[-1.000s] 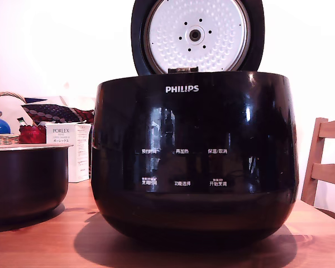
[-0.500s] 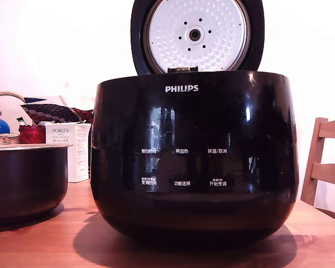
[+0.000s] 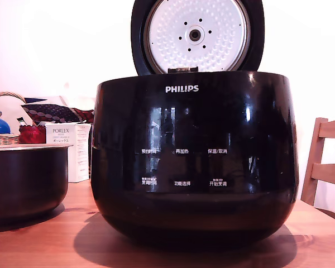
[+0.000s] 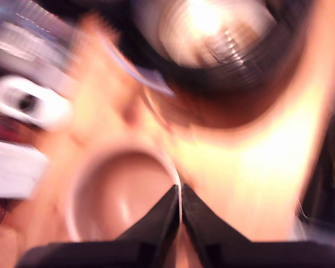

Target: Pick up the metallic pot next to the rice cooker

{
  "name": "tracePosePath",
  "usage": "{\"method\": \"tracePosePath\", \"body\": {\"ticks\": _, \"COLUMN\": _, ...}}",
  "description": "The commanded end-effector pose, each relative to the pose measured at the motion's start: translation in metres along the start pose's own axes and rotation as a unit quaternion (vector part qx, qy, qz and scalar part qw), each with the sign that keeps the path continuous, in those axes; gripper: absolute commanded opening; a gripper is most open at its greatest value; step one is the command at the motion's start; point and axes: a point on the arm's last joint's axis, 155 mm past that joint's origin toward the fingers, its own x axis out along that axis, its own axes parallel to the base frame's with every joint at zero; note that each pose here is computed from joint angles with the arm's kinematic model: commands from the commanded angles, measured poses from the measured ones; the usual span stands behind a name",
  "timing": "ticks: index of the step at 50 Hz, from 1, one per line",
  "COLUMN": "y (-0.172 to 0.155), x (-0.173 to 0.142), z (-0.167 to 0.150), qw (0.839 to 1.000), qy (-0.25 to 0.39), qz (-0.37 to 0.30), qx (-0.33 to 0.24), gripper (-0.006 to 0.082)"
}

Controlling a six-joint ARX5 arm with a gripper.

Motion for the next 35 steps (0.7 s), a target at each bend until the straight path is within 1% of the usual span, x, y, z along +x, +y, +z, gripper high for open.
{"method": "tracePosePath", "body": {"ticks": 1, "y": 0.005, "x": 0.003, "z": -0.004, "qw": 1.0, "qy": 0.017, "qz": 0.001, "qx": 0.007, "gripper": -0.0007}}
{"method": "tracePosePath", "body": {"ticks": 3, "y": 0.007, "x": 0.007, "z": -0.006, "qw": 1.0, "qy": 0.025, "qz": -0.004, "qx": 0.004, "gripper": 0.0027}}
{"method": "tracePosePath", "body": {"ticks": 5, "y": 0.012, "x": 0.011, "z": -0.014, "qw": 0.999, "qy": 0.049, "qz": 0.001, "qx": 0.003, "gripper": 0.0059}}
{"method": "tracePosePath", "body": {"ticks": 7, "y": 0.013, "x": 0.016, "z": -0.015, "qw": 0.998, "qy": 0.055, "qz": -0.008, "qx": 0.001, "gripper": 0.0097}}
{"method": "tracePosePath", "body": {"ticks": 8, "y": 0.017, "x": 0.018, "z": -0.021, "qw": 0.997, "qy": 0.072, "qz": -0.003, "qx": 0.001, "gripper": 0.0114}}
{"method": "tracePosePath", "body": {"ticks": 17, "y": 0.022, "x": 0.039, "z": -0.031, "qw": 0.993, "qy": 0.112, "qz": -0.029, "qx": -0.003, "gripper": 0.0261}}
{"method": "tracePosePath", "body": {"ticks": 25, "y": 0.017, "x": 0.053, "z": -0.038, "qw": 0.99, "qy": 0.129, "qz": -0.056, "qx": -0.008, "gripper": 0.0322}}
{"method": "tracePosePath", "body": {"ticks": 29, "y": 0.007, "x": 0.061, "z": -0.046, "qw": 0.987, "qy": 0.14, "qz": -0.073, "qx": -0.01, "gripper": 0.0348}}
{"method": "tracePosePath", "body": {"ticks": 34, "y": -0.007, "x": 0.07, "z": -0.06, "qw": 0.983, "qy": 0.158, "qz": -0.098, "qx": -0.01, "gripper": 0.0349}}
{"method": "tracePosePath", "body": {"ticks": 35, "y": -0.009, "x": 0.072, "z": -0.062, "qw": 0.982, "qy": 0.16, "qz": -0.103, "qx": 0.0, "gripper": 0.0349}}
